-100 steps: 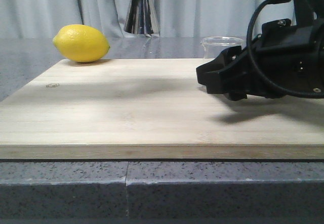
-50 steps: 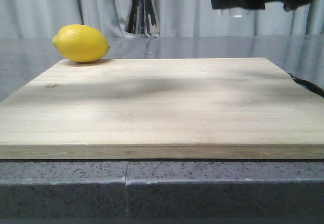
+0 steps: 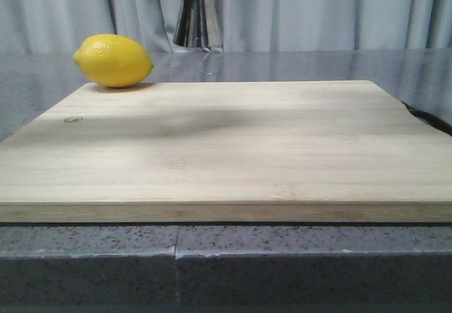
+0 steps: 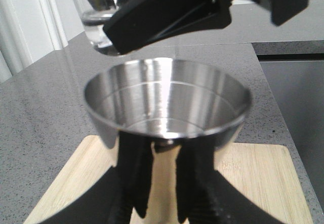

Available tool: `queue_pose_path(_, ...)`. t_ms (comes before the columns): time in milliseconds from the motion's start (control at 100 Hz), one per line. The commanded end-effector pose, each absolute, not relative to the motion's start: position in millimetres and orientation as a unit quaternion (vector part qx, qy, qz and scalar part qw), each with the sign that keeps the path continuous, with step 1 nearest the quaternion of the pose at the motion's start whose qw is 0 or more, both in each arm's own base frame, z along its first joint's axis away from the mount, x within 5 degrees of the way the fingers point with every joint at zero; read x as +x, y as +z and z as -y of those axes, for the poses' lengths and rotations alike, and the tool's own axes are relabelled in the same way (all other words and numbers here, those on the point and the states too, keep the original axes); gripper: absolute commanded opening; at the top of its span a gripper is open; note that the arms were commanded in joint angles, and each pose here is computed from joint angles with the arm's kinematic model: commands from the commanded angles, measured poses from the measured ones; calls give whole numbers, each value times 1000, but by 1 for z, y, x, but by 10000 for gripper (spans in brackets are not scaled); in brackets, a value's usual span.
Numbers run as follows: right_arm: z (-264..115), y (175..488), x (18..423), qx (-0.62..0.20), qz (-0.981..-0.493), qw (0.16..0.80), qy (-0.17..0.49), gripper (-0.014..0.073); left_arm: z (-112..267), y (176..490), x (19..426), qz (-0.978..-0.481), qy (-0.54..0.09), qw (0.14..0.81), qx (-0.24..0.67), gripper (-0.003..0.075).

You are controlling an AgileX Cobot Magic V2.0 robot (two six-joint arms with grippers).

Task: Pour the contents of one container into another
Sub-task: 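Lift the beaker with the right gripper over the held jigger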

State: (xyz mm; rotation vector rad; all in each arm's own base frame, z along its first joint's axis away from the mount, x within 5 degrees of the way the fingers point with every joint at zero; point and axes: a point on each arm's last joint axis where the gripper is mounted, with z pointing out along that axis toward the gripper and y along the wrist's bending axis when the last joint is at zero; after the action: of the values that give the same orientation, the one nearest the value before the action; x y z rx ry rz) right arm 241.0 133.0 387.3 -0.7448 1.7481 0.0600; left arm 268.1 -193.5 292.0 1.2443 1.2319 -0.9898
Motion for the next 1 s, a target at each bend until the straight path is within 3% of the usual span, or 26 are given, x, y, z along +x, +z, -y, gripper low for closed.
queue_pose_path(0, -136, 418, 232, -338, -696, 633, 18, 285, 195, 322, 261, -479, -443, 573, 496, 197)
queue_pose_path(550, -178, 422, 227, -484, -609, 623, -85, 285, 195, 322, 261, -479, -443, 573, 496, 197)
queue_pose_path(990, -180, 423, 229, -521, -562, 624, -154, 285, 195, 322, 261, -479, -443, 573, 496, 197)
